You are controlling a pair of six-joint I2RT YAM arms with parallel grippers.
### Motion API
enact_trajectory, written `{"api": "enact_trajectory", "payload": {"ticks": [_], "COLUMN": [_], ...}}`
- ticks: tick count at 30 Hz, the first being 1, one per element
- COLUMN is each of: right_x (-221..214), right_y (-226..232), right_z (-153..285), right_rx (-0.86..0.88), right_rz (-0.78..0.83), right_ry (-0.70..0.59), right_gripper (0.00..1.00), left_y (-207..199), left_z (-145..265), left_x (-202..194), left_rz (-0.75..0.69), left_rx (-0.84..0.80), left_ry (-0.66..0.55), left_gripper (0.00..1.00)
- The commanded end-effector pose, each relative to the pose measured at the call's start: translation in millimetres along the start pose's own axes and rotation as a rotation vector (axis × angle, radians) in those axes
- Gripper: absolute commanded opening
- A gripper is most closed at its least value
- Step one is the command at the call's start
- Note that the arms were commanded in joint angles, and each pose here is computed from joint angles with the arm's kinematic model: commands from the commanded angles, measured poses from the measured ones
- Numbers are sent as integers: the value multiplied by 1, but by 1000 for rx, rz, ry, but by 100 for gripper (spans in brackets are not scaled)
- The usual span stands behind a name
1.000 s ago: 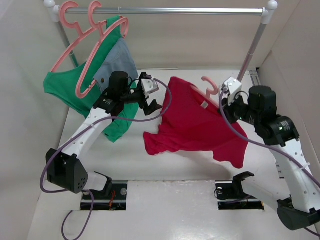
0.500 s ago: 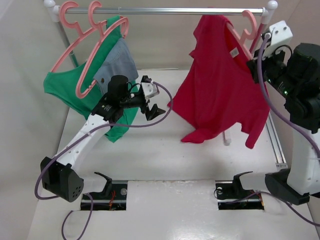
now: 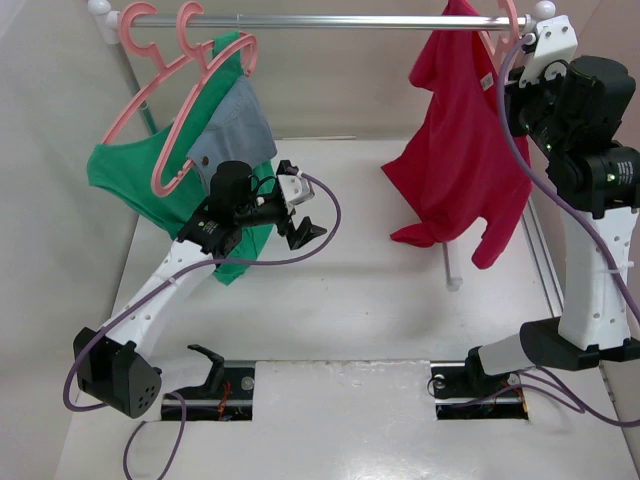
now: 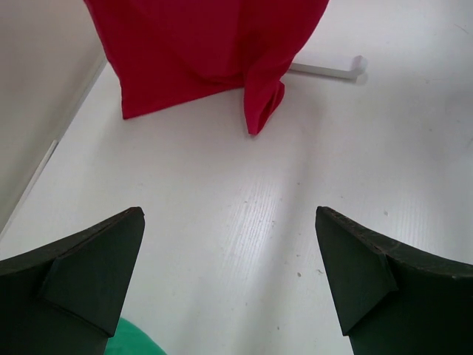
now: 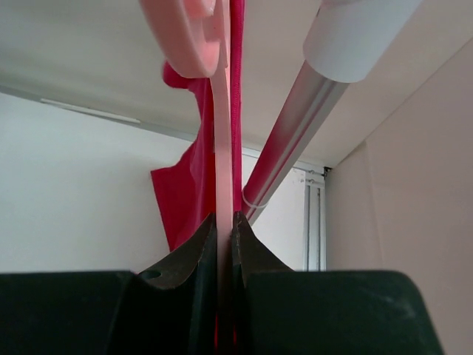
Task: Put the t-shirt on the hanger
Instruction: Hang the hanger with tshirt onto the clothesline
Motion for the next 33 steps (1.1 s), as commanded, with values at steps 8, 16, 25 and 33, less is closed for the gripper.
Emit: {"api": "enact_trajectory", "payload": {"ticks": [8, 16, 25, 33], "right_x": [0, -9, 12, 62], "right_y": [4, 8, 5, 43], "right_z": [-29, -15, 49, 127], "right_rx": [21, 49, 81, 353], "right_rz": [-70, -78, 4, 192], "right_ry": [-79, -81, -217, -487], "right_gripper": [0, 23, 71, 100], "left_y": [-4, -8, -11, -15], "left_z": [9, 8, 9, 12], "left_x": [9, 2, -3, -45], "left_rz": [-26, -14, 3, 75], "left_rx": [26, 18, 22, 102], "left_ry": [-33, -22, -9, 113], "left_gripper": [100, 100, 100, 100]}}
Point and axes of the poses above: each gripper's point midway between its finger pads, its own z axis back along the fingers, its own y axis along the line the jaws close on, x = y × z, the point moved 2 cm from there along z, back along the fingers, and after that the axes turned 11 degrees about -z, right-handed, at the moved point
